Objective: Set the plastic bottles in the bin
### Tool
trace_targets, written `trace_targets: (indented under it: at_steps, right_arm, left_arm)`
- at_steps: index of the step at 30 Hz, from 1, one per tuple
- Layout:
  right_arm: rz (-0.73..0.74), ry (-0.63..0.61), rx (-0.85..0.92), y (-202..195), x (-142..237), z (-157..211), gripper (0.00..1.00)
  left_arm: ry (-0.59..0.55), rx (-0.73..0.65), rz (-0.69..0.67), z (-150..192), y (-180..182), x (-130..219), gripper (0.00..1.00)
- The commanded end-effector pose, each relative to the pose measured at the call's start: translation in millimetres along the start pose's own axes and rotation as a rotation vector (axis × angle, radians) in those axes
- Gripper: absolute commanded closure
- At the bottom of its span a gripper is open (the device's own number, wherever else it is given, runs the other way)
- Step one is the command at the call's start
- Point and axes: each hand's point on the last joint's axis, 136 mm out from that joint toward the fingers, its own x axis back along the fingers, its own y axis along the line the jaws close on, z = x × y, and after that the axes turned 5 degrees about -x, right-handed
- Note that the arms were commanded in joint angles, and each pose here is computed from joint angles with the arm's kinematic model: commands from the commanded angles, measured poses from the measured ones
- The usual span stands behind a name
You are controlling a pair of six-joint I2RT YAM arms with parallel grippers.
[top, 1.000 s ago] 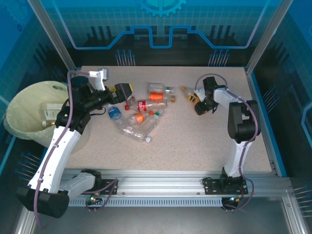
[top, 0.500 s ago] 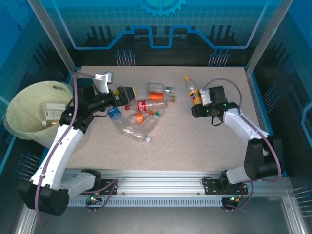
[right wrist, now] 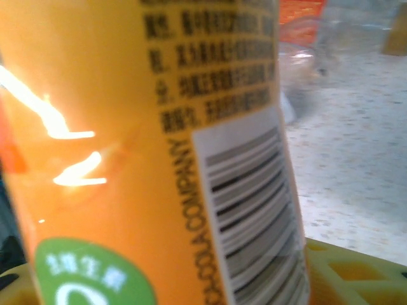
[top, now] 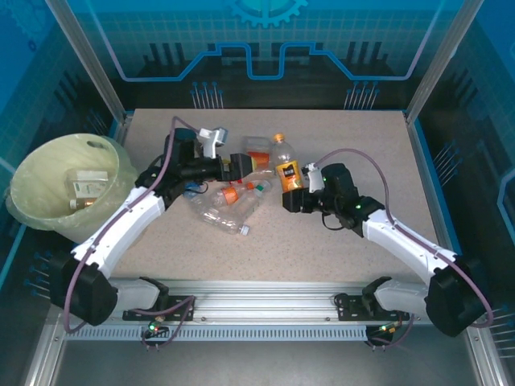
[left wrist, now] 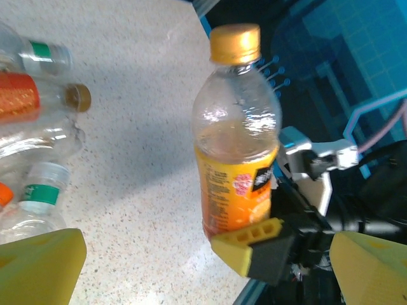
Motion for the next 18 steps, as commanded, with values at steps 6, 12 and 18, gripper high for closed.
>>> trace_targets:
  at_steps: [6,12,18]
  right_arm:
    - [-0.210,-0.032,-0.016,61,5,-2,0.53]
    - [-0.310,-0.042,-0.008,86,6,-4,0.53]
    - [-0.324,-0.010,0.025,93,2,2,0.53]
  left_arm:
    - [0.001,-0.102,0.149,-12,-42,-29,0.01]
    - [-0.027,-0.062,0.083,-19,-30,-43,0.01]
    - [-0.080,-0.080,0.102,-32,-32,-47,0.02]
